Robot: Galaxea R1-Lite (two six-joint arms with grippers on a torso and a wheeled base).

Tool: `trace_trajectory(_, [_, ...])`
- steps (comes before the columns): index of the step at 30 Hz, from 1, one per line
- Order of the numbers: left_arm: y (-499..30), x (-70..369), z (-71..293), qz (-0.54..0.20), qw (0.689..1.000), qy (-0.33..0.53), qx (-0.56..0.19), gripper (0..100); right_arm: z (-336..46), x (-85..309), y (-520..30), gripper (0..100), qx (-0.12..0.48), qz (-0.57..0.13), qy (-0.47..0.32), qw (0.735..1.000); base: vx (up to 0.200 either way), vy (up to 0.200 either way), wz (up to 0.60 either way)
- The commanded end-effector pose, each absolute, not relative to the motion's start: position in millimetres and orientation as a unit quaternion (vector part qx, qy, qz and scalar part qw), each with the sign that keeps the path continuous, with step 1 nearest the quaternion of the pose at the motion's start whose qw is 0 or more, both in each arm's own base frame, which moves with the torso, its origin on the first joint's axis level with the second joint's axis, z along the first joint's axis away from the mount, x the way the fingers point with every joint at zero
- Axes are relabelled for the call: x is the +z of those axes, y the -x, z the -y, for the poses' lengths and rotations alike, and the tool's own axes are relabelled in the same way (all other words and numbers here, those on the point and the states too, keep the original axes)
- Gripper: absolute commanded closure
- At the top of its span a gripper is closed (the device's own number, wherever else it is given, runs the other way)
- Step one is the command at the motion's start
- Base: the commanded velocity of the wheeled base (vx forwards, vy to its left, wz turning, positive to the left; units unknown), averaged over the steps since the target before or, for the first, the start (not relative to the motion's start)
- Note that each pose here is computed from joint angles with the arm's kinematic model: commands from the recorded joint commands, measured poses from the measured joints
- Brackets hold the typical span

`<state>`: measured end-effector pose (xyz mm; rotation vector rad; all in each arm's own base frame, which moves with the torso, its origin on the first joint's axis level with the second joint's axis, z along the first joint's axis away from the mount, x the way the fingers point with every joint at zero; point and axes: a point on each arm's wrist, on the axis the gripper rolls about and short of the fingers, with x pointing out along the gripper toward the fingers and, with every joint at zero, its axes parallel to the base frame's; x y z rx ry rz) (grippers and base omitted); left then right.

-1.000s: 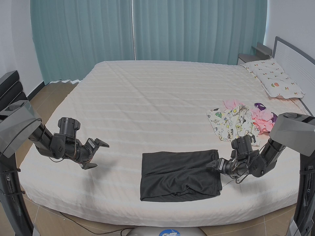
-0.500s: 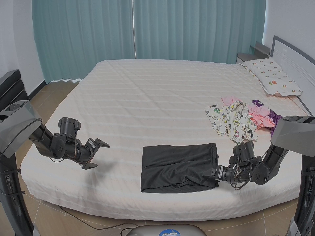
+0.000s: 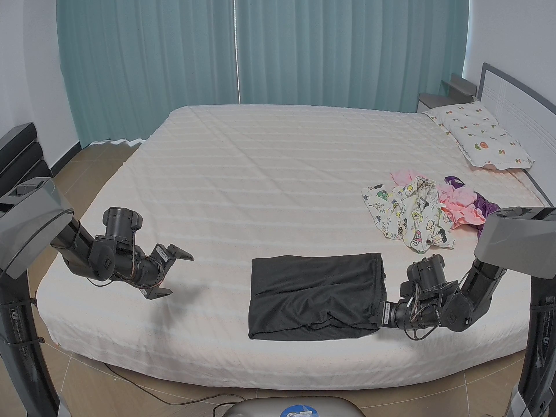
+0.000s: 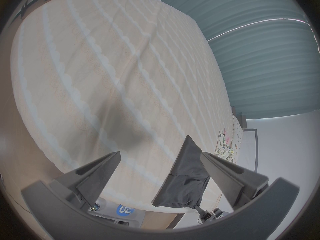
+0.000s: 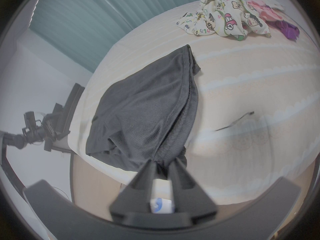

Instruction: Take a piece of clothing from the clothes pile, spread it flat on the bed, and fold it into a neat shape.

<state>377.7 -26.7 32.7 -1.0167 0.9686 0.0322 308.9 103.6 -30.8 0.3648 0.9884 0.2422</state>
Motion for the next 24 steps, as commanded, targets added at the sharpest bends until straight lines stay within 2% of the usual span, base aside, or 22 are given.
trace_trajectory(1, [-377.9,32.5,26.8,-0.446,0.763,0.468,0.015,0,-99.0,-30.8,-305.9,100,0.107,-0.473,-0.173,0.858,0.000,0.000,0.00])
trace_trajectory(21, [-377.9,32.5,26.8,-0.446,0.763,0.468,0.015,0,-79.5,-27.3,-294.9,100,0.108,-0.481,-0.161,0.855,0.000,0.000,0.00])
trace_trajectory(22, [-377.9,32.5,26.8,-0.446,0.763,0.468,0.015,0,-79.1,-26.1,-292.8,0,0.113,-0.482,-0.155,0.855,0.000,0.000,0.00])
trace_trajectory(24, [-377.9,32.5,26.8,-0.446,0.763,0.468,0.015,0,-77.7,-27.2,-290.8,0,0.117,-0.486,-0.147,0.854,0.000,0.000,0.00])
